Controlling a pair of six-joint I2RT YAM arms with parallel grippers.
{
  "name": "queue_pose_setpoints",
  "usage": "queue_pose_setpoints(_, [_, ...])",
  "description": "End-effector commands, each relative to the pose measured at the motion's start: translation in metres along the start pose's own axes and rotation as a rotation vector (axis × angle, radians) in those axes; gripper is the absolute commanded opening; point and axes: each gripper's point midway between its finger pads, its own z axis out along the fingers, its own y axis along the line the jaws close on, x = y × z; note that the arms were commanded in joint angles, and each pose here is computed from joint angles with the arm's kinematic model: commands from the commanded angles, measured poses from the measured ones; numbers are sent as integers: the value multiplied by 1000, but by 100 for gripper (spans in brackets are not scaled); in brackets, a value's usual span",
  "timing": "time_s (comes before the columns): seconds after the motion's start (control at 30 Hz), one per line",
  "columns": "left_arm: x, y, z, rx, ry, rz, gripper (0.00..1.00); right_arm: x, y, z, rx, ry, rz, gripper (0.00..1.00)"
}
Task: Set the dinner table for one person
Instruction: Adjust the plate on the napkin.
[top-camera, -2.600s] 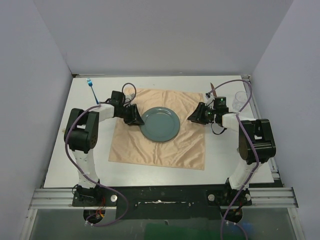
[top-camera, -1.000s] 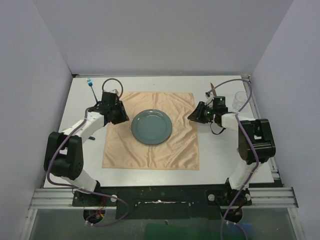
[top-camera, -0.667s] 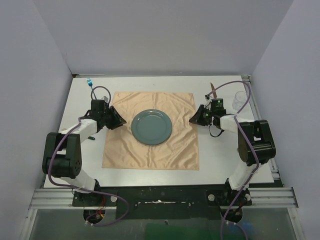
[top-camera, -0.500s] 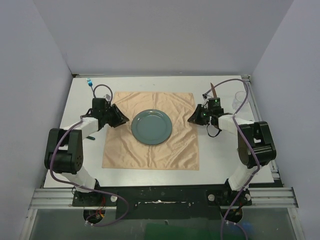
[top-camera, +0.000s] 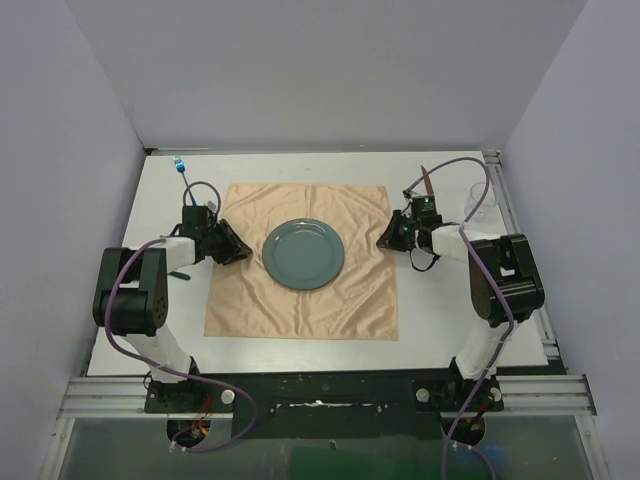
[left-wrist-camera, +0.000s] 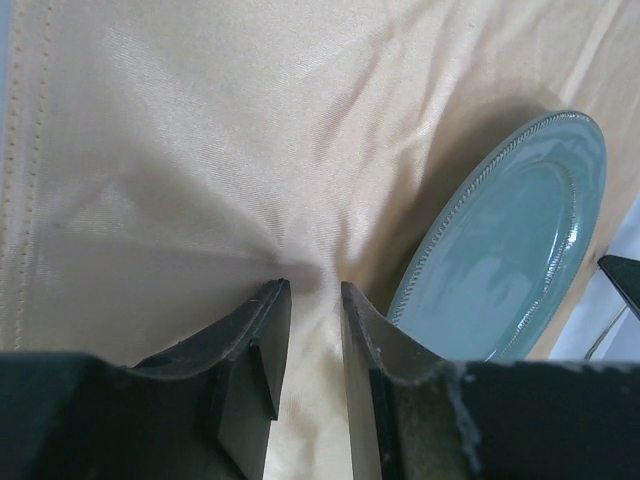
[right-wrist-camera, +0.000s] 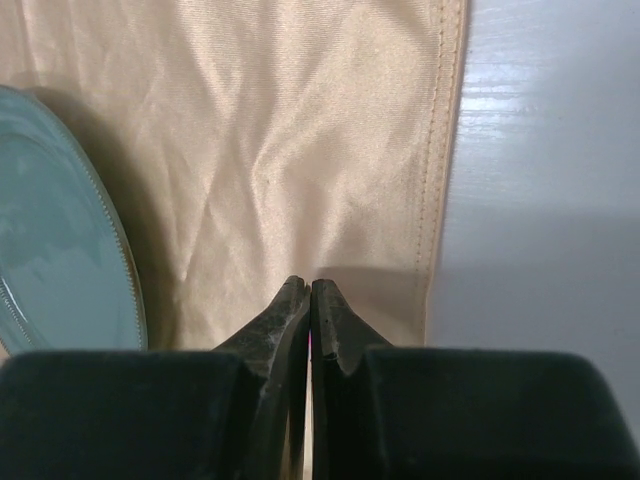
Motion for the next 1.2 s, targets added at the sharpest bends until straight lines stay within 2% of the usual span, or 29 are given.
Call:
queue_pose_setpoints(0.0, [-10,-5,2,26,-26,39,27,-21,7,5,-6,-46,-30,0])
queue_pose_setpoints(0.73, [-9,-17,-2,69,2,69,26,-29,-15,24,110,-9,-28,0])
queue_pose_setpoints(0.9, [-9,-20,-3,75,10,73,26,-24,-17,17,136,12,-25,0])
queue_pose_setpoints(1.17, [-13,-31,-11,101,-8,86,26,-35,-11,-14,176,-33,-36,0])
